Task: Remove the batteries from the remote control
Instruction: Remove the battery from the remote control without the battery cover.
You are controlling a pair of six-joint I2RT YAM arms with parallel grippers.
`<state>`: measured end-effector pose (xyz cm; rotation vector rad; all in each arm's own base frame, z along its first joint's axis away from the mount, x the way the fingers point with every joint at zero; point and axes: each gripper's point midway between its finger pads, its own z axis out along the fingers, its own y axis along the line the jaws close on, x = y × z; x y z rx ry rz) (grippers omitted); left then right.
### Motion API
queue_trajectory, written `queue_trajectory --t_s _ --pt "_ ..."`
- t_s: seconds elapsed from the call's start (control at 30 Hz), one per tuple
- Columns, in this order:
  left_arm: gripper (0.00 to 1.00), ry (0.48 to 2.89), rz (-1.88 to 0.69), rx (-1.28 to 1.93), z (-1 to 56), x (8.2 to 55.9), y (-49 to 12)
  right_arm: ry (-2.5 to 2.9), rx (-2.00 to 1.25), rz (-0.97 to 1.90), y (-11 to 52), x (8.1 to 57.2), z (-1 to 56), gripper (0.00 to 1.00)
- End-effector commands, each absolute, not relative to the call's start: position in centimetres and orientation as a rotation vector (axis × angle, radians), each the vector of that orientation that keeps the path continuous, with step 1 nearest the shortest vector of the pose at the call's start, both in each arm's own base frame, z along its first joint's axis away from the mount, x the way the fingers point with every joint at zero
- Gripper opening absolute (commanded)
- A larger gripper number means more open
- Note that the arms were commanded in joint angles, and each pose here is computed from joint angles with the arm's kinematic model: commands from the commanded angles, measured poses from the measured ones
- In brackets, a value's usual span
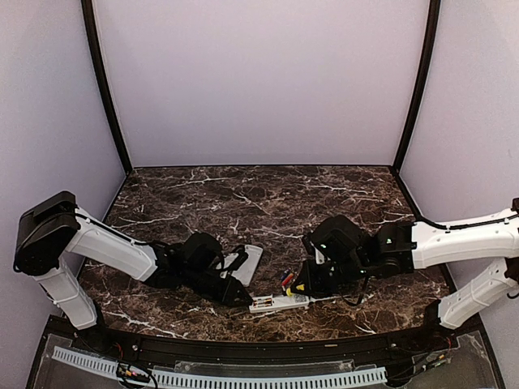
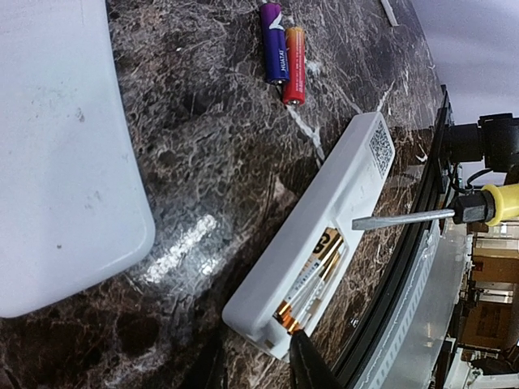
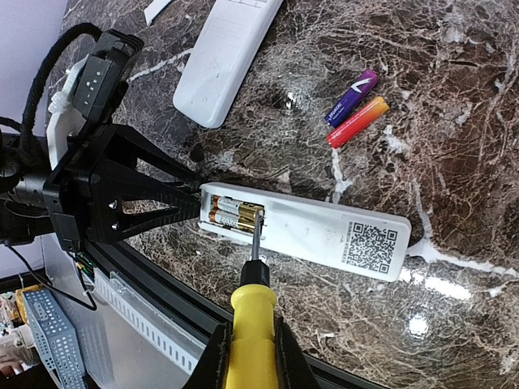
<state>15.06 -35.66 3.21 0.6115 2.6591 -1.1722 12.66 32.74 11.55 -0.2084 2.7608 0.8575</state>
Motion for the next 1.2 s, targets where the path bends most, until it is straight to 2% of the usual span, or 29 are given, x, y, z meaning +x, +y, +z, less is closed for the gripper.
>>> queue_trajectory --t_s 0.0,1.17 --pt "0.25 2.646 -1.19 0.629 3.7 14.9 -36.0 2.737 -0.227 0.855 33.5 12.9 12.3 0.0" --pt "0.13 2.666 -1.197 0.639 3.0 14.7 -36.3 2.807 -0.239 0.775 33.7 12.4 10.4 0.0"
